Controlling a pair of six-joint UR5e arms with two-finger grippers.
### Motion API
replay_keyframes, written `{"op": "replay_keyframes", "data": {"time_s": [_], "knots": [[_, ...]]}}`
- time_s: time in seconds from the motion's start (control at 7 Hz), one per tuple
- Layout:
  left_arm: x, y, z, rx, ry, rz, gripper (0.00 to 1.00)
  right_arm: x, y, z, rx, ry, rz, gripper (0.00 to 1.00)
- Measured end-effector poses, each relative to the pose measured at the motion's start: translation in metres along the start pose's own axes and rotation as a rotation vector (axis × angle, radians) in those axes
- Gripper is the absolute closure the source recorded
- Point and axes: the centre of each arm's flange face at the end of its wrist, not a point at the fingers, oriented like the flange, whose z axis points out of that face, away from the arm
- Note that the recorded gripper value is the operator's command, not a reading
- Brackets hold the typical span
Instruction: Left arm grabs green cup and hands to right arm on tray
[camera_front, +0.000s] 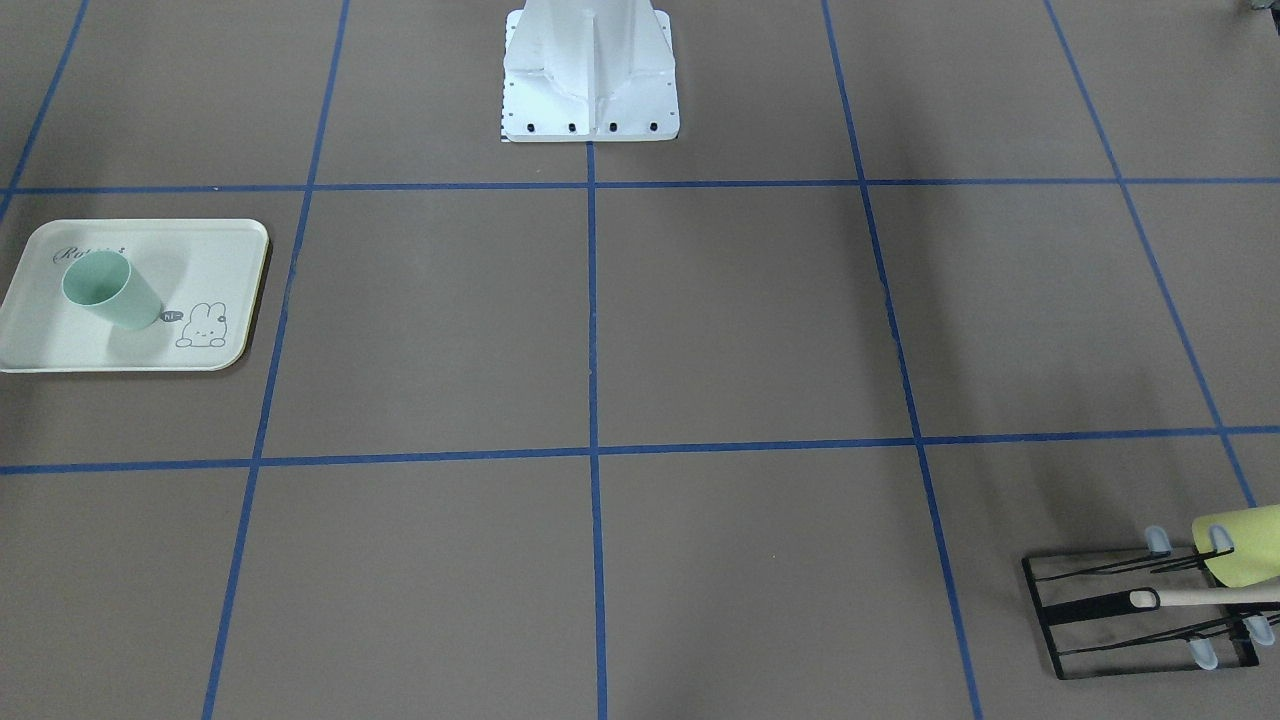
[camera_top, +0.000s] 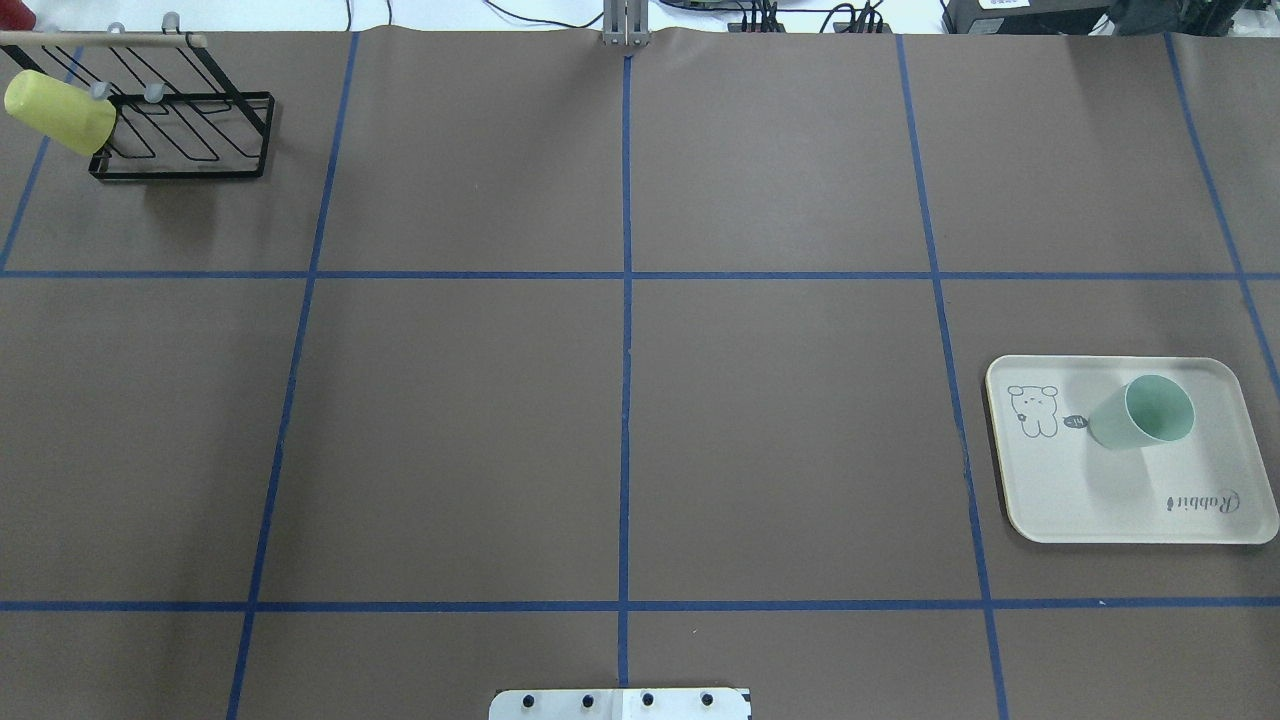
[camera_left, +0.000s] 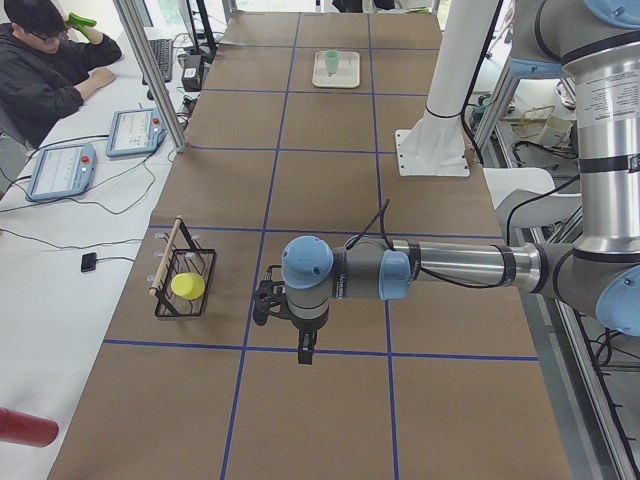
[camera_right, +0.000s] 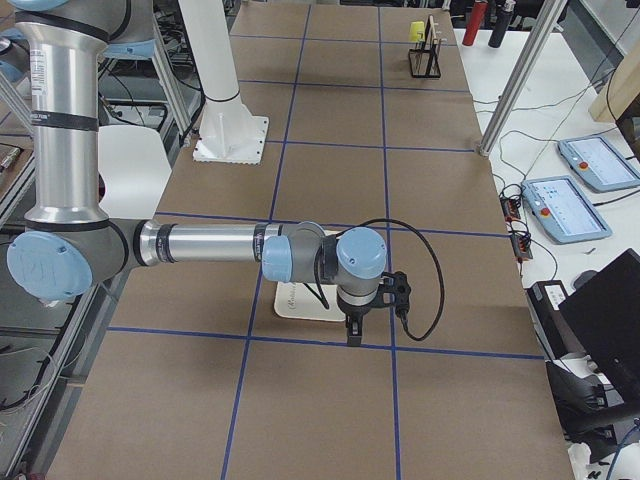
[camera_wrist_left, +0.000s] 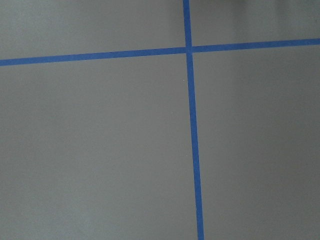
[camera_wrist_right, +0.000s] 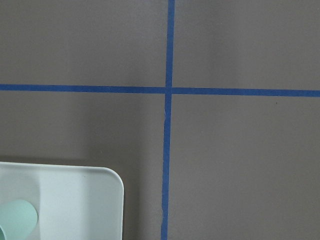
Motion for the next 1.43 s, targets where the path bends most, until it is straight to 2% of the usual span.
{"op": "replay_keyframes", "data": {"time_s": [1.14,1.43], "knots": [[0.0008,-0.0026,-0.0013,0.002,-0.002,0.0,0.0,-0.0015,-0.0016,-0.0015,0.004,0.0,-0.004,0.0],[0.0,-0.0058,-0.0034,0.004,-0.028,0.004,0.0,-0.0021,-0.0018,-0.0021,0.011,0.0,-0.012,0.0]]}}
